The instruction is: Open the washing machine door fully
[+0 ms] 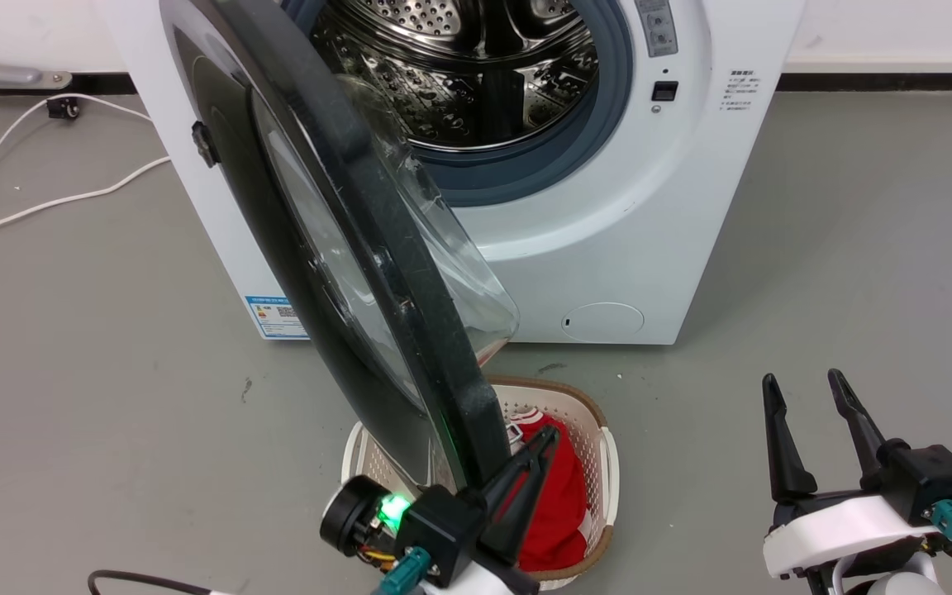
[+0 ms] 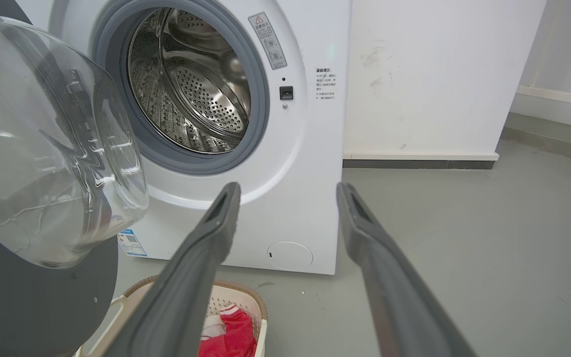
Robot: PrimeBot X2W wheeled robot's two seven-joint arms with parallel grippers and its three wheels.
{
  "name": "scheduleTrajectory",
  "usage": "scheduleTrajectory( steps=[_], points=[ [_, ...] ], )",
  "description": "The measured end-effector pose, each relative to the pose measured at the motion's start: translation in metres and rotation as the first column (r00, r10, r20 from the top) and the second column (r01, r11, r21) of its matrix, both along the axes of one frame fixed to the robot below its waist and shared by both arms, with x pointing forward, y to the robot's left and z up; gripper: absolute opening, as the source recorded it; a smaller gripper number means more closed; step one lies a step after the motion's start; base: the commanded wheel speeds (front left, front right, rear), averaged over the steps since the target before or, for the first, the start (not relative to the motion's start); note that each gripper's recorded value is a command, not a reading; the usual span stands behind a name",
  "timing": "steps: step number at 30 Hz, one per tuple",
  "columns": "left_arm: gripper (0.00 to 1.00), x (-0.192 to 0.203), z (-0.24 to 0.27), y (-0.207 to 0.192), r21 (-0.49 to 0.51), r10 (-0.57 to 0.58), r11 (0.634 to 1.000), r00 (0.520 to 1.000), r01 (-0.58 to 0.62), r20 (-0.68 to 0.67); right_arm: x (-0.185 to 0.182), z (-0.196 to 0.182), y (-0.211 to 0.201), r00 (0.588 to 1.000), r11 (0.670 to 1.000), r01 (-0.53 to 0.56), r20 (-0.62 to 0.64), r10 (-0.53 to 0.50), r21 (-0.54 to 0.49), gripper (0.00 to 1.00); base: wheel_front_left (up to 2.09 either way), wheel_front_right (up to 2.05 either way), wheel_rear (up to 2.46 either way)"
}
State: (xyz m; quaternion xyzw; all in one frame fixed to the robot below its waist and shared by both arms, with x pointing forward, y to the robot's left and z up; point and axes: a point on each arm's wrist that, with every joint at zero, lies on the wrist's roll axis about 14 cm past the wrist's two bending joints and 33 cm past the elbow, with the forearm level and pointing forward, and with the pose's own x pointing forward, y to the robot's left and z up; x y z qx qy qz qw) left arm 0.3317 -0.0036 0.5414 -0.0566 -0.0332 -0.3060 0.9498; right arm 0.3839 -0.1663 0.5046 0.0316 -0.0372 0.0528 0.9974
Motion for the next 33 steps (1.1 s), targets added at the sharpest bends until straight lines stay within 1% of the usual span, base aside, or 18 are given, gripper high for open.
scheduleTrajectory(
  steps=[4,8,19,27,33],
  points=[
    [0.0,0.015,0.001,0.005,-0.009,0.035,0.999,0.999,-0.035,0.014,0.0,-0.001,-0.003,1.0,1.0,0.01,-0.005,-0.01,0.0,1.0,0.0,0.0,0.0],
    [0.0,0.02,-0.001,0.003,-0.02,0.04,0.999,0.999,-0.04,0.012,-0.001,-0.005,-0.005,1.0,1.0,0.016,-0.015,-0.016,0.003,1.0,0.0,0.0,0.0],
    [0.0,0.021,-0.004,0.01,-0.021,0.068,0.997,0.998,-0.068,0.01,0.0,-0.006,-0.003,1.0,1.0,0.01,-0.019,-0.01,0.016,1.0,0.0,0.0,0.0],
    [0.0,0.007,-0.006,0.039,-0.014,0.15,0.989,0.989,-0.15,0.003,0.004,-0.003,0.008,1.0,0.999,-0.02,-0.009,0.02,0.028,1.0,0.0,0.0,0.0],
    [0.0,-0.006,-0.008,0.066,-0.002,0.238,0.971,0.971,-0.239,-0.011,0.007,-0.001,0.024,0.998,0.997,-0.067,-0.006,0.067,0.027,1.0,0.0,0.0,0.0]
  ],
)
